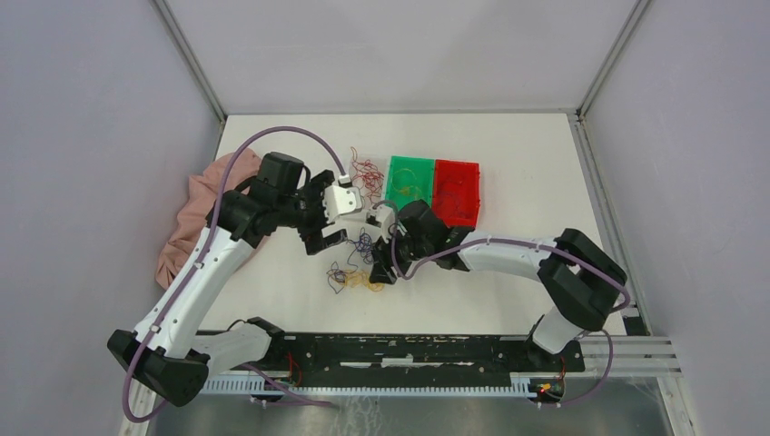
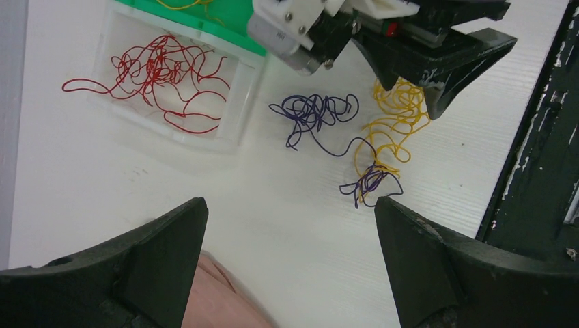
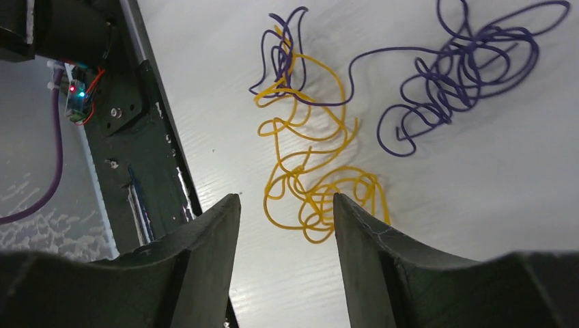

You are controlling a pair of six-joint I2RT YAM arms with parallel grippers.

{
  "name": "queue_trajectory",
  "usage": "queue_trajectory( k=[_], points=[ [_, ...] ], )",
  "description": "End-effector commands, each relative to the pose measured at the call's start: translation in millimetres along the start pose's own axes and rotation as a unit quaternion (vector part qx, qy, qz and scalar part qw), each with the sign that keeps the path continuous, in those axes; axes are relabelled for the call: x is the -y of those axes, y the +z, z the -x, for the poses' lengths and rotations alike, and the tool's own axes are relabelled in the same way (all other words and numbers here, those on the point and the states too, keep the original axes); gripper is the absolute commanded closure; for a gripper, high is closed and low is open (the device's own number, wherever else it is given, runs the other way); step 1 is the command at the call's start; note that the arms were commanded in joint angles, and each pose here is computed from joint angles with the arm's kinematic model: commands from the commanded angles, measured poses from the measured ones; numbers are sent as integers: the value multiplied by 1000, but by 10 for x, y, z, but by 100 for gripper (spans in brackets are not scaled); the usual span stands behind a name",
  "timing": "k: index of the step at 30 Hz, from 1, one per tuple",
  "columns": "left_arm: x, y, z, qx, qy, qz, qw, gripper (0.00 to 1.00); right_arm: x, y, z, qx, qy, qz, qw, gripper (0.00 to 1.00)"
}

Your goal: Untangle the cables

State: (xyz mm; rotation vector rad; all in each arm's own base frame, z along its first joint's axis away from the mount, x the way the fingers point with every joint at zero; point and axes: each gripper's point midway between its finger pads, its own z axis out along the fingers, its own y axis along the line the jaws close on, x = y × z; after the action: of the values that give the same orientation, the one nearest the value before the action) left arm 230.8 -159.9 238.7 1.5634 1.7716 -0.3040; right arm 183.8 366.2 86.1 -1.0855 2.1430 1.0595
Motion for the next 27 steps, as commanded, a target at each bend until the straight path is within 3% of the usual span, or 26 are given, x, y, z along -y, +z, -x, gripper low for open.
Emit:
queue_trajectory(
  k=[1, 5, 8, 16, 22, 27],
  points=[
    [-31, -115, 165, 27, 21, 3, 999, 1, -233, 151, 232, 6, -52, 72, 996, 41],
    [-51, -147, 191, 29, 24, 9, 999, 0, -149, 294, 173, -24, -51, 55, 997, 43],
    [-80, -163, 201, 29, 25, 16, 999, 1, -92, 327, 191, -32, -54, 36, 997, 51],
    [-100, -203, 250, 44, 28, 31, 998, 0, -34, 82, 272, -31, -59, -17, 998, 98],
    [-94, -244, 348, 68, 31, 34, 997, 1, -166, -210, 487, 3, -55, -30, 998, 99],
    [120, -276, 501, 134, 20, 11, 991, 1, -496, -651, 1001, 99, -57, -14, 993, 100]
  ],
)
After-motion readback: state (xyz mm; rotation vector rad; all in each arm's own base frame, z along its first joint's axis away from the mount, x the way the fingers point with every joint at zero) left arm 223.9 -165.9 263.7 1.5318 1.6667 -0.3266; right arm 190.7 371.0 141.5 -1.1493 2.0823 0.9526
